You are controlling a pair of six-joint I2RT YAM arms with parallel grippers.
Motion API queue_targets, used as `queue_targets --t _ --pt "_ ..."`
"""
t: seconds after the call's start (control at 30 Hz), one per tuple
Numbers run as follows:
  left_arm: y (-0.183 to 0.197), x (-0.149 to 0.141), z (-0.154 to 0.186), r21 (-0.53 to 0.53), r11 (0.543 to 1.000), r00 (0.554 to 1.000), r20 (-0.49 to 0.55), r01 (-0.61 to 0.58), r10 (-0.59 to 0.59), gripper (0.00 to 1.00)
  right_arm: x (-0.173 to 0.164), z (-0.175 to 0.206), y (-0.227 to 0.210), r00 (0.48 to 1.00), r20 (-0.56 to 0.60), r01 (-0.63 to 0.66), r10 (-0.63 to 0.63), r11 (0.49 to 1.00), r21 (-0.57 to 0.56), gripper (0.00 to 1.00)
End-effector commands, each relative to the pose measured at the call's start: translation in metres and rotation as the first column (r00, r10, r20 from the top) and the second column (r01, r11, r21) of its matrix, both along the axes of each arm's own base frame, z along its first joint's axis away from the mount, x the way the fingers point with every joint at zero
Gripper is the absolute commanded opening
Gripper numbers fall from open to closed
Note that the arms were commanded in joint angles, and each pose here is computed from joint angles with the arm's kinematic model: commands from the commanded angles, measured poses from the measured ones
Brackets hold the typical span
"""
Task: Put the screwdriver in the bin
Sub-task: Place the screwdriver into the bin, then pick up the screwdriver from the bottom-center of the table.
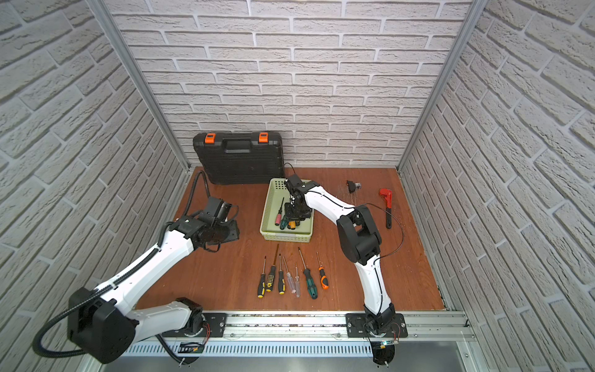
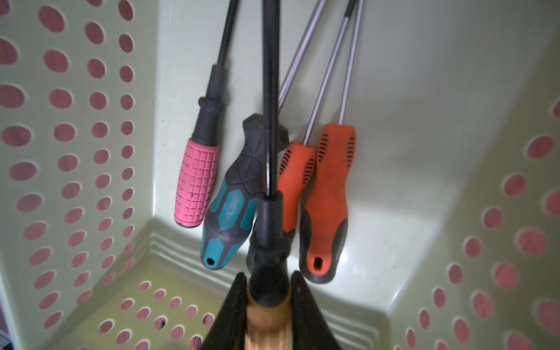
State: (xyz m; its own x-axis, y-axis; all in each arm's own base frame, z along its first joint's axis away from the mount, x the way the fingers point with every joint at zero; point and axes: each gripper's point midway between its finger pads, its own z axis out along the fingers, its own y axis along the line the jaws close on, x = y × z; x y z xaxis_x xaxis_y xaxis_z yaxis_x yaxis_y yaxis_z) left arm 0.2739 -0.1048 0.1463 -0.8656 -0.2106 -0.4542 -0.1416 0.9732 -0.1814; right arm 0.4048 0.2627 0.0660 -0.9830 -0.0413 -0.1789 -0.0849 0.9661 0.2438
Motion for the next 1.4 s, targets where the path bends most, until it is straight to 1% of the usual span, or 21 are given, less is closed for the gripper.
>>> queue_targets --t 0.0,0.1,0.27,0.37,0.57,0.63,0.77,0.87,0.97,1.13,1.27,1.37 --pt "0.0 0.009 0.014 -0.001 1.0 0.999 0.034 0.001 -0.001 0.51 0.008 0.004 0.002 0.999 0.035 -0.013 0.013 1.0 0.0 0.3" --pt "0.0 0.009 0.017 -0.012 1.0 0.999 0.045 -0.002 0.002 0.51 0.008 0.005 0.007 0.999 0.022 -0.024 0.024 1.0 0.017 0.3" --pt "-0.009 0.012 0.017 -0.062 0.998 0.999 0.053 0.001 0.003 0.51 0.008 0.024 0.003 0.997 0.066 -0.039 0.038 0.999 0.008 0.32" --pt "-0.014 0.012 0.012 -0.075 0.997 1.0 0.022 0.009 -0.007 0.51 0.006 0.042 -0.001 0.993 0.112 -0.048 0.047 0.999 0.006 0.32" --pt "-0.024 0.003 -0.001 -0.104 0.994 0.998 -0.048 0.024 -0.029 0.51 -0.003 0.097 -0.003 0.972 0.222 -0.082 0.071 0.996 0.04 0.32" --pt "-0.026 -0.002 0.001 -0.1 0.994 0.997 -0.066 0.04 -0.046 0.51 -0.01 0.113 0.0 0.961 0.264 -0.101 0.082 0.993 0.058 0.32" --pt "-0.031 -0.01 0.012 -0.073 0.992 0.989 -0.104 0.1 -0.107 0.5 -0.024 0.13 0.002 0.947 0.31 -0.117 0.082 0.989 0.094 0.32" --pt "-0.035 -0.02 0.015 -0.063 0.989 0.983 -0.118 0.131 -0.138 0.5 -0.035 0.137 0.003 0.942 0.324 -0.133 0.09 0.984 0.115 0.32" --pt "-0.04 -0.036 0.008 -0.066 0.986 0.976 -0.146 0.155 -0.163 0.49 -0.045 0.143 0.002 0.934 0.342 -0.149 0.102 0.982 0.114 0.32" --pt "-0.05 -0.066 -0.008 -0.074 0.975 0.948 -0.231 0.207 -0.219 0.45 -0.054 0.146 -0.008 0.923 0.38 -0.118 0.057 0.983 0.139 0.32" --pt "-0.062 -0.087 -0.019 -0.044 0.962 0.929 -0.249 0.271 -0.273 0.45 -0.059 0.141 -0.011 0.918 0.397 -0.097 0.021 0.98 0.172 0.32" --pt "-0.075 -0.108 -0.035 -0.055 0.95 0.915 -0.259 0.307 -0.311 0.45 -0.062 0.136 -0.013 0.917 0.398 -0.089 0.011 0.98 0.178 0.32"
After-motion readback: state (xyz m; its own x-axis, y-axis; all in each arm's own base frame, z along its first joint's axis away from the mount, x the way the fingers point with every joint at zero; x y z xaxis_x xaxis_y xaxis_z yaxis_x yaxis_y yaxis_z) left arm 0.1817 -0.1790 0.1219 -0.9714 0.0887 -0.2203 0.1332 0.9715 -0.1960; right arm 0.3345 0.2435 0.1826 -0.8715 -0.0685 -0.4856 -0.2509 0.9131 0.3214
